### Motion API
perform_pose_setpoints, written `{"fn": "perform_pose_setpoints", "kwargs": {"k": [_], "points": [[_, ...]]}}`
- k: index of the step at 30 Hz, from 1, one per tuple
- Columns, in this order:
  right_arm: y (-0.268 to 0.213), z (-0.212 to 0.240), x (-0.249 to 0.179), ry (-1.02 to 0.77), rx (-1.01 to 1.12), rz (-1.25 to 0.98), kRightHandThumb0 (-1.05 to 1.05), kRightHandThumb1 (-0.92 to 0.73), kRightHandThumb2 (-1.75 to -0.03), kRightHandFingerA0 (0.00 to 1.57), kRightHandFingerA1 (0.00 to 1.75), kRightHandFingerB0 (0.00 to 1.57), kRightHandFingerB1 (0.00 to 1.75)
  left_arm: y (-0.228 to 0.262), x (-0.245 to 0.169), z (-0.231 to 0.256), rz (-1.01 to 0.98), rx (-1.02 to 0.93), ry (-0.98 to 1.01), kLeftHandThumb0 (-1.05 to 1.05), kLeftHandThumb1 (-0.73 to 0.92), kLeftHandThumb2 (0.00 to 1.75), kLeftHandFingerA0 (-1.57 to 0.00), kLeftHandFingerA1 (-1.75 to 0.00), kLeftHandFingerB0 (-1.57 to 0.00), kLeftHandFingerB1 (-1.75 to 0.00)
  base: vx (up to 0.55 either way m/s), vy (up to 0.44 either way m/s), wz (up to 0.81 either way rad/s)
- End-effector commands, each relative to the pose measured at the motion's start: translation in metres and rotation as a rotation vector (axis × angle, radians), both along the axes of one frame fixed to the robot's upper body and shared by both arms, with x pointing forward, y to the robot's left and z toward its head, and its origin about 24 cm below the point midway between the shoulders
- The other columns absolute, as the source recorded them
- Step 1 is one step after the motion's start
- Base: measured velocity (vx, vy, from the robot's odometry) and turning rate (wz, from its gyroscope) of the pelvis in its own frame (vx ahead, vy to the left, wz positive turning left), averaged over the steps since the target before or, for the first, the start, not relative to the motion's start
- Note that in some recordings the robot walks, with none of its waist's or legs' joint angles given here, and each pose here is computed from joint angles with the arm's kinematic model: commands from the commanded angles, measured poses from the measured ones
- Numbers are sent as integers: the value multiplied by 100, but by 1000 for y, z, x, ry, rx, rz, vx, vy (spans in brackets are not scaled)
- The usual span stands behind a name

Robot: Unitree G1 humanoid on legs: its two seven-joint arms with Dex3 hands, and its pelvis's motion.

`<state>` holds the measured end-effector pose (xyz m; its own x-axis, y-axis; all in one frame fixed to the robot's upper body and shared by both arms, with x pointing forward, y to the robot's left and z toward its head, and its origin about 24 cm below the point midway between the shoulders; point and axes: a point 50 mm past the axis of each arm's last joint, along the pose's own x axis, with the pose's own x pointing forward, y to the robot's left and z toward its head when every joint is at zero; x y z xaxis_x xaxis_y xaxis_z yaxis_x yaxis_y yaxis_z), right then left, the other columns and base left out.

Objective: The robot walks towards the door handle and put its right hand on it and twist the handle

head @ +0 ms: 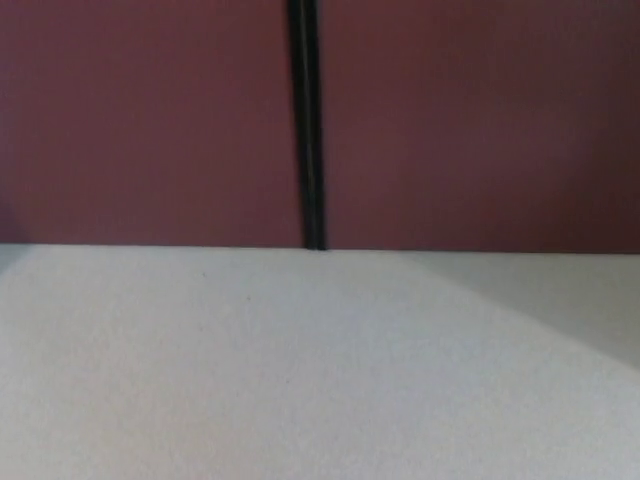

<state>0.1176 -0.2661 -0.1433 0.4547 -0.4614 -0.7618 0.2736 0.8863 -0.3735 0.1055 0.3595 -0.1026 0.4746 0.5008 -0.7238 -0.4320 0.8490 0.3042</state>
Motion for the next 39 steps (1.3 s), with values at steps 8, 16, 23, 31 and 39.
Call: {"fn": "perform_pose_setpoints", "kwargs": {"k": [8, 16, 23, 31, 39], "points": [[3, -3, -5, 32, -7, -4, -31, -56, -58, 47, 39, 46, 37, 3, -3, 1, -27, -1, 9, -23, 46, 59, -42, -47, -38, -41, 147, 113, -7], [4, -4, -11, 42, -8, 19, -31, -56, -58, 47, 38, 46, 37, 1, -6, 0, -73, 16, 43, -24, 45, 59, -44, -48, -39, -42, 258, 89, 7], [5, -7, -20, 62, -5, 27, -39, -43, -72, 39, 48, 37, 46, 0, -14, -3, -176, 18, 122, -31, 44, 62, -42, -47, -42, -44, 345, -28, 16], [8, -10, -32, 77, 8, 29, -30, -57, -57, 48, 39, 45, 37, 1, -27, -4, -184, 6, 136, -26, 47, 54, -45, -42, -46, -39, 431, -84, 20], [7, -12, -46, 106, 10, 44, -30, -57, -58, 49, 39, 45, 37, -5, -47, -11, -223, 10, 184, -33, 42, 64, -43, -48, -42, -45, 416, 161, -19]]}}
